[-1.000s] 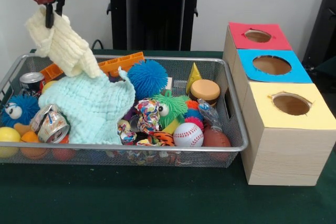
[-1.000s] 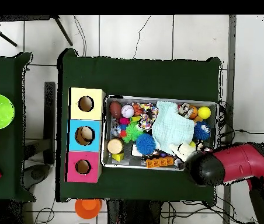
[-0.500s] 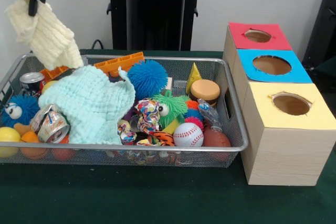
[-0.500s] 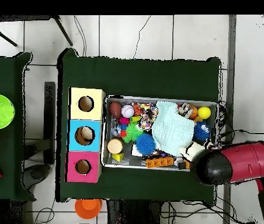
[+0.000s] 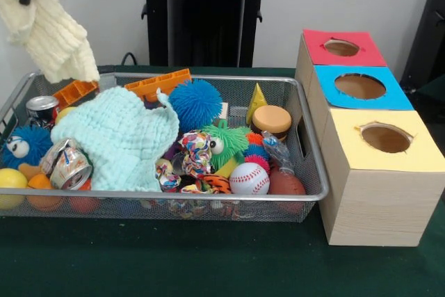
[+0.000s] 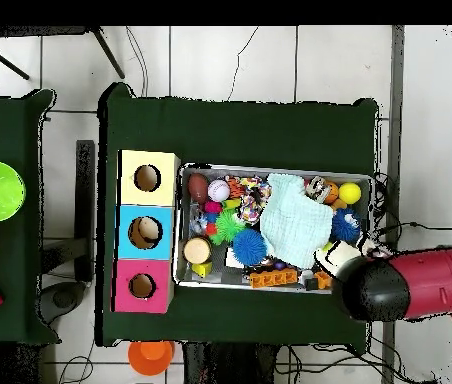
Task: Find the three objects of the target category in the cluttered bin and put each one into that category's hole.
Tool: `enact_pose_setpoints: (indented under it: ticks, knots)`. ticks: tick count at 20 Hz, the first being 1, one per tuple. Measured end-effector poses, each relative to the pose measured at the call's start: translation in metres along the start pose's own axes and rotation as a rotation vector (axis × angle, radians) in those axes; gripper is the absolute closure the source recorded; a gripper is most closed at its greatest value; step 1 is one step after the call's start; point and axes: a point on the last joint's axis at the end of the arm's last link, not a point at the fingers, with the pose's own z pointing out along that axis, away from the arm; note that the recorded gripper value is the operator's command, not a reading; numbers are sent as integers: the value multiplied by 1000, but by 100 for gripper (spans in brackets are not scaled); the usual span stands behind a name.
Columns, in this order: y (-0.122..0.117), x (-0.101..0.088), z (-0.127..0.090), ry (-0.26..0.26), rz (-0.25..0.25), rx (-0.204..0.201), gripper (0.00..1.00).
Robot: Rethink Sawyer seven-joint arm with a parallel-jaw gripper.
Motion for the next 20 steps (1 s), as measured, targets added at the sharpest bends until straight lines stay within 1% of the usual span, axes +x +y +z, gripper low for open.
enact_pose_setpoints:
  ticks: [3,7,11,12,13,15,16,18,20]
  knots:
    - [-1,3,-5,8,2,11,0]
    - [0,7,-4,12,6,9,0]
    - [8,9,-5,13,6,-5,0]
    - [15,11,-9,9,16,-23,0]
    - [21,13,-13,4,27,-39,0]
    - [37,18,-29,-29,75,-85,0]
    - [41,19,-34,-43,93,-100,0]
    - [53,21,-54,-97,161,-145,0]
    - [60,20,-67,-134,212,-172,0]
